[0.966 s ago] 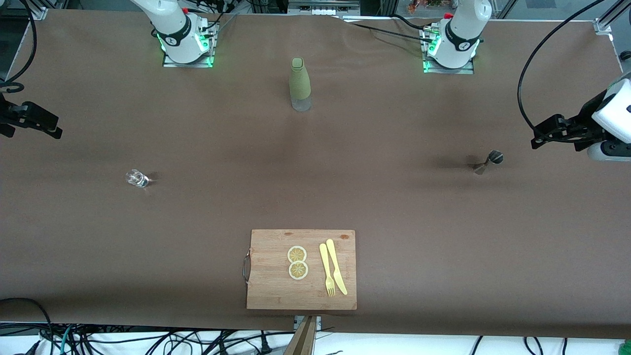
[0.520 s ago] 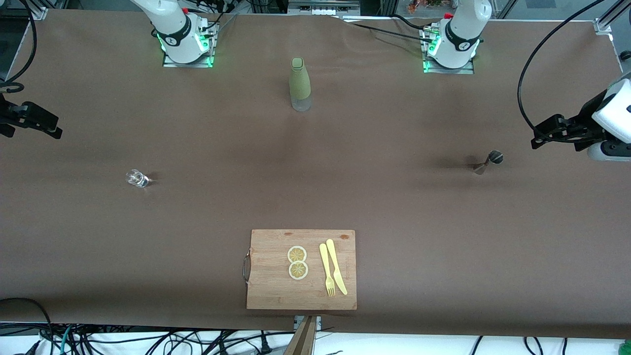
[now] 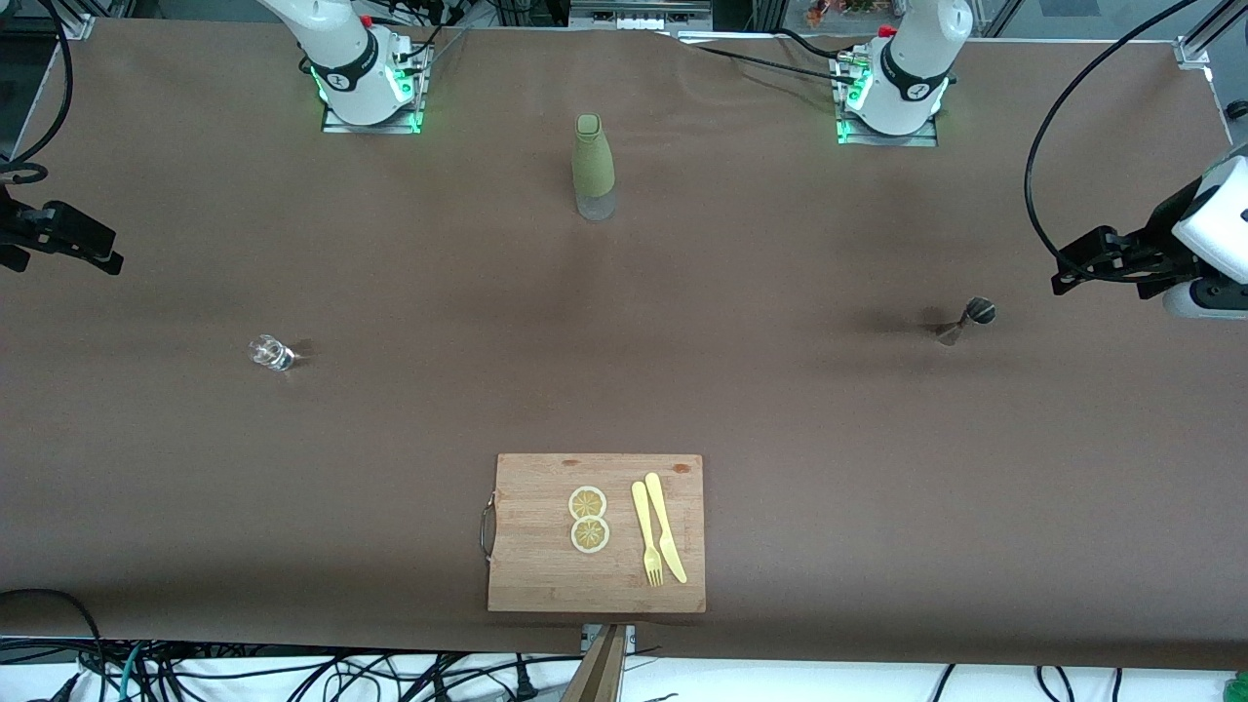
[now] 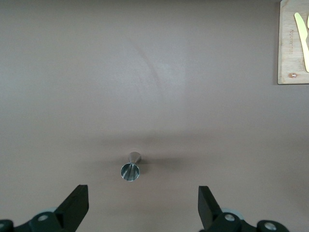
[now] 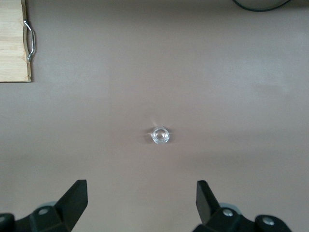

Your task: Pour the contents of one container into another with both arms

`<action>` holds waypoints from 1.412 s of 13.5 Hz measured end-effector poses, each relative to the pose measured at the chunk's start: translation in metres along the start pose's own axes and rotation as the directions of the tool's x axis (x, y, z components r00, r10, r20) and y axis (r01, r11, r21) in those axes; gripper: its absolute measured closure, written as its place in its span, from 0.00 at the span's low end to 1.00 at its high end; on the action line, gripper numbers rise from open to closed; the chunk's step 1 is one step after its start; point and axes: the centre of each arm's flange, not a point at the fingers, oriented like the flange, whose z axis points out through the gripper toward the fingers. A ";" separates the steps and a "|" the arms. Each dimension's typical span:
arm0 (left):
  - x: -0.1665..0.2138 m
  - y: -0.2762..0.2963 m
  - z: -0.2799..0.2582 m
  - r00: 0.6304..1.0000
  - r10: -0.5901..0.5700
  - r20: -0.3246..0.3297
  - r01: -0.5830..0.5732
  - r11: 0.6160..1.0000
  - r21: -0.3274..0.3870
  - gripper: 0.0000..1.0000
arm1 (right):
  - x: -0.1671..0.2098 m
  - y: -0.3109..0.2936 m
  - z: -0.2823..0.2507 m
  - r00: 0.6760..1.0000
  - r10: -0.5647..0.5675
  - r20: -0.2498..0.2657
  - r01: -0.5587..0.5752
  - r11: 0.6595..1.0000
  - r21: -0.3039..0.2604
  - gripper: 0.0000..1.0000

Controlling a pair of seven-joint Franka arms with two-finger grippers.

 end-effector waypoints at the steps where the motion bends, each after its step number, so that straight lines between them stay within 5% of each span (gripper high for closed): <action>1: 0.000 -0.003 0.000 1.000 -0.005 0.000 0.005 1.000 0.000 0.00 | 0.000 0.000 0.000 1.000 0.000 0.000 0.000 1.000 0.000 0.00; 15: 0.002 -0.005 0.012 1.000 -0.009 0.020 0.009 1.000 0.000 0.00 | 0.010 -0.007 0.030 0.998 -0.009 0.056 0.009 1.000 -0.003 0.00; 19: 0.006 -0.033 0.025 0.999 0.053 0.002 -0.053 0.999 0.005 0.00 | 0.020 -0.008 0.069 0.990 -0.008 0.138 0.009 1.000 -0.007 0.00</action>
